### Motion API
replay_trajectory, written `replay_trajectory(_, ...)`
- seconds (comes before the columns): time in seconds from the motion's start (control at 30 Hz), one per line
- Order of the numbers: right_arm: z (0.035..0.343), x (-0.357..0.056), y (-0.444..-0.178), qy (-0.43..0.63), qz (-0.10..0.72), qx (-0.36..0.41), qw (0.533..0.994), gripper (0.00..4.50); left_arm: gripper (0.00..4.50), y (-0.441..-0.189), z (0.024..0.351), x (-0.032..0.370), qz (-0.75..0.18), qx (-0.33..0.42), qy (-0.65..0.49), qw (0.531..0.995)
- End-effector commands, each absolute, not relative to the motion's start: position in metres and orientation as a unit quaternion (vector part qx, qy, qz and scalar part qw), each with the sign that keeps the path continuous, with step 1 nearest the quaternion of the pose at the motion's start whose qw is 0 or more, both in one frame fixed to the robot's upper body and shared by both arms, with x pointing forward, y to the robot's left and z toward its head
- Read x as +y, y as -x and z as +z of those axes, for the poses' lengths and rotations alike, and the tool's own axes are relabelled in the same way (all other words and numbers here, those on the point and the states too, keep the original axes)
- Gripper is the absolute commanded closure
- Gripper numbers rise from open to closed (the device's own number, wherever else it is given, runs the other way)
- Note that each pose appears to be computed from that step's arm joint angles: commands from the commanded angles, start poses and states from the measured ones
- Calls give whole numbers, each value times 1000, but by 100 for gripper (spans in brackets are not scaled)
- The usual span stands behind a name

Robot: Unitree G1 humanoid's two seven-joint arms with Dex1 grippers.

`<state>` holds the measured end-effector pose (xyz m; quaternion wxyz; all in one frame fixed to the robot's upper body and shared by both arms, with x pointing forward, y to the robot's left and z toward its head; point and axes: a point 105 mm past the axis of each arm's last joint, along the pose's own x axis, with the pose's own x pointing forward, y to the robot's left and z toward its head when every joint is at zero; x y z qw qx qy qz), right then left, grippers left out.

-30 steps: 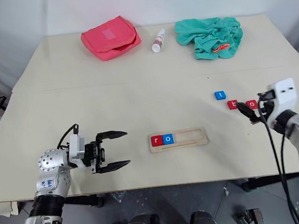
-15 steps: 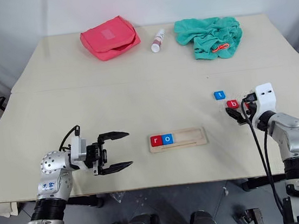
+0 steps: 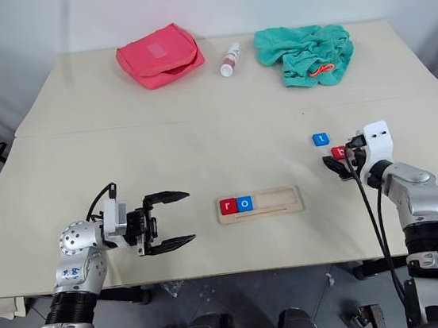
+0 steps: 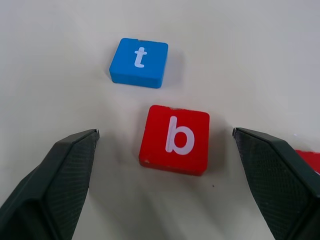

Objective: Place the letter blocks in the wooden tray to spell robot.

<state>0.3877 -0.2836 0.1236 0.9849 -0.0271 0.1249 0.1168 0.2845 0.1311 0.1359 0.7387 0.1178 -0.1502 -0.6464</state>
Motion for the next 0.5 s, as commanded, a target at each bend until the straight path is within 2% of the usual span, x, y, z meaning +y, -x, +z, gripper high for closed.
replay_trajectory(0.03,122,-283,-390,18,110,133,985,90,0,-282,140,129,-646,-166,-115,736)
replay_trajectory(0.23,127,-280,-390,19,106,122,987,296,0,-281,137,130,-647,-164,-112,736)
replay_trajectory(0.4,153,-271,-377,26,109,76,991,304,0,-281,133,138,-650,-153,-109,736)
replay_trajectory(0.5,165,-259,-358,22,114,55,992,304,0,-280,130,145,-655,-143,-110,734)
